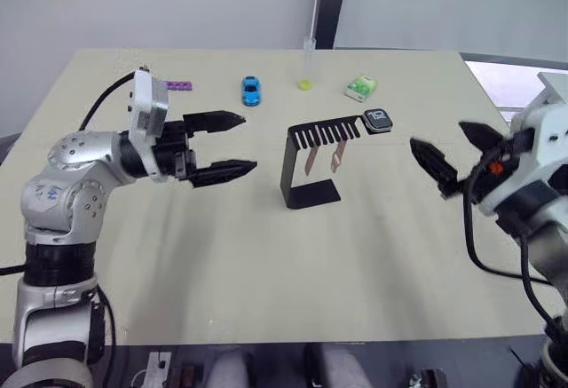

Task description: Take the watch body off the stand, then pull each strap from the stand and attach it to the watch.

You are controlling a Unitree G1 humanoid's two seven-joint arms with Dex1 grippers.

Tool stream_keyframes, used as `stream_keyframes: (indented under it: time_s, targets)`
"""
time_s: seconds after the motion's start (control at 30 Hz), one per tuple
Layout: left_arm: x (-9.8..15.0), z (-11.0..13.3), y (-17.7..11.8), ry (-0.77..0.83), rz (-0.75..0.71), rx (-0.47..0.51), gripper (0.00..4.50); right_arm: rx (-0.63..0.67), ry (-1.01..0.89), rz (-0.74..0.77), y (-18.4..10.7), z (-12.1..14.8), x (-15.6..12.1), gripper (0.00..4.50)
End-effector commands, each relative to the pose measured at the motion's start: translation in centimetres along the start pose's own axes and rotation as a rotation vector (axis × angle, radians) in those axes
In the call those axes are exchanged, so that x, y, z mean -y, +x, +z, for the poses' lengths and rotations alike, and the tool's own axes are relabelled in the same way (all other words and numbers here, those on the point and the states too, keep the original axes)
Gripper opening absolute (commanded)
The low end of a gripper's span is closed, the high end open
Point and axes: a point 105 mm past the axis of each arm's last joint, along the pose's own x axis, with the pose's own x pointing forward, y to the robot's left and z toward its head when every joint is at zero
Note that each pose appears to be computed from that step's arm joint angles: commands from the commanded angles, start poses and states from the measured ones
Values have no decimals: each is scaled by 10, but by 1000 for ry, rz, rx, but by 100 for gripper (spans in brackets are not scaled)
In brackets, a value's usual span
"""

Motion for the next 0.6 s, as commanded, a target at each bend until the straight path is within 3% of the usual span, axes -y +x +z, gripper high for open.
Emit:
stream_keyframes:
  time_s: [0.03,0.4,0.53,0.6]
  targets:
    - [-2,15,14,67,-12,13,447,14,12,-4,8,11,-13,450]
    - [-11,17,32,132,21,46,447,-42,77,-76,38,9,-34,450]
    - [-8,13,33,148,10,25,450,-59,91,-63,43,5,-43,335]
    - [-8,13,33,150,8,24,450,-64,90,-62,44,3,-44,335]
